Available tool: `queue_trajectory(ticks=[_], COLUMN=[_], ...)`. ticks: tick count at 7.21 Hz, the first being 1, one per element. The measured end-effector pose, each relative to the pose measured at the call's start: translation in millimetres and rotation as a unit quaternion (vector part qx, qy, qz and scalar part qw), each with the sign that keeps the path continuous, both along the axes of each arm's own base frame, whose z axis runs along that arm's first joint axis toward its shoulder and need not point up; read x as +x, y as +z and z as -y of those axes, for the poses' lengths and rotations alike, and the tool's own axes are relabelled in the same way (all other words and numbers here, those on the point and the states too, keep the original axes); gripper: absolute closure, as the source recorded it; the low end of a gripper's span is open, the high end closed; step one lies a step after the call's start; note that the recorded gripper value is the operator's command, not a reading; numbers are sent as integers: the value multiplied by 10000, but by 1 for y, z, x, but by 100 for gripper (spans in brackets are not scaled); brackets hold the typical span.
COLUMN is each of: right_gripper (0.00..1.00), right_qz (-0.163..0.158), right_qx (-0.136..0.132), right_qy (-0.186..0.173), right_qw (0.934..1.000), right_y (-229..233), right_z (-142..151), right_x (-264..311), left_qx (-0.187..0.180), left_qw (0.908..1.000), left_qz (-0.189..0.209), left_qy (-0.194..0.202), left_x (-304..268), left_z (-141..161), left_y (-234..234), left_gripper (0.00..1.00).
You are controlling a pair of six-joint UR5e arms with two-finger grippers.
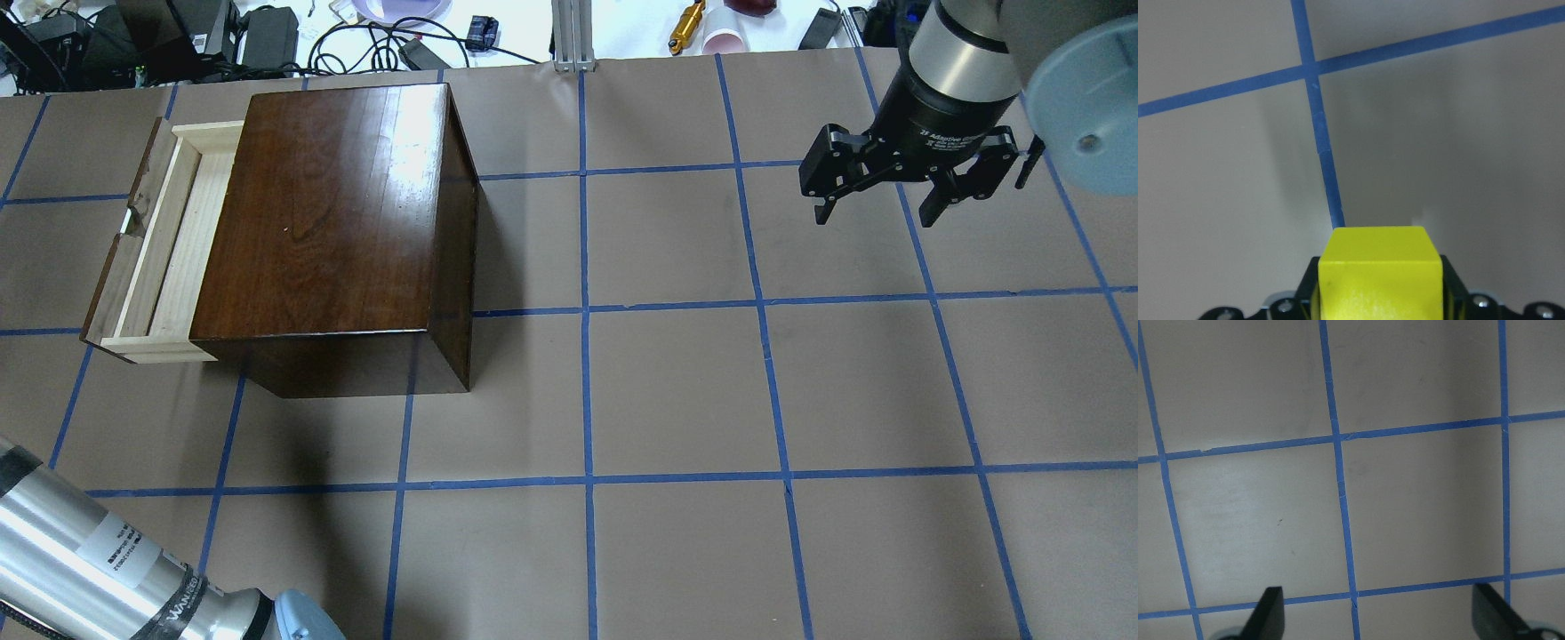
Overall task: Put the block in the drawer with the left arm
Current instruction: 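Lift the yellow cube and carry it over the open drawer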
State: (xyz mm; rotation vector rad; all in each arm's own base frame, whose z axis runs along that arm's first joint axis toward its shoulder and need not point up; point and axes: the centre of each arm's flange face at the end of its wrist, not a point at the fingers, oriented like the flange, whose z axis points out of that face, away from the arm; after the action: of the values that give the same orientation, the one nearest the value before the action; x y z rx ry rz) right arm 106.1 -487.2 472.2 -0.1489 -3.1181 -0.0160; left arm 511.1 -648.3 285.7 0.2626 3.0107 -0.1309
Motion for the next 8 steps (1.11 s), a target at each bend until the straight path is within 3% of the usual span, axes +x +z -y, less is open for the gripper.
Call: queue_trajectory(ticks=[5,8], right_gripper=[0,0], right_qz=[2,7], right_qx=[2,-1], right_qy=[1,1], right_qw=[10000,10000], right_y=[0,0], right_z=[0,0], right_x=[0,0], left_qx=[241,426], left_qw=[9996,9979], left_qz=[-82,-363], left_qy=[89,329], left_x=[-145,-264], left_z=[8,12], left_y=[154,187], left_gripper=[100,100])
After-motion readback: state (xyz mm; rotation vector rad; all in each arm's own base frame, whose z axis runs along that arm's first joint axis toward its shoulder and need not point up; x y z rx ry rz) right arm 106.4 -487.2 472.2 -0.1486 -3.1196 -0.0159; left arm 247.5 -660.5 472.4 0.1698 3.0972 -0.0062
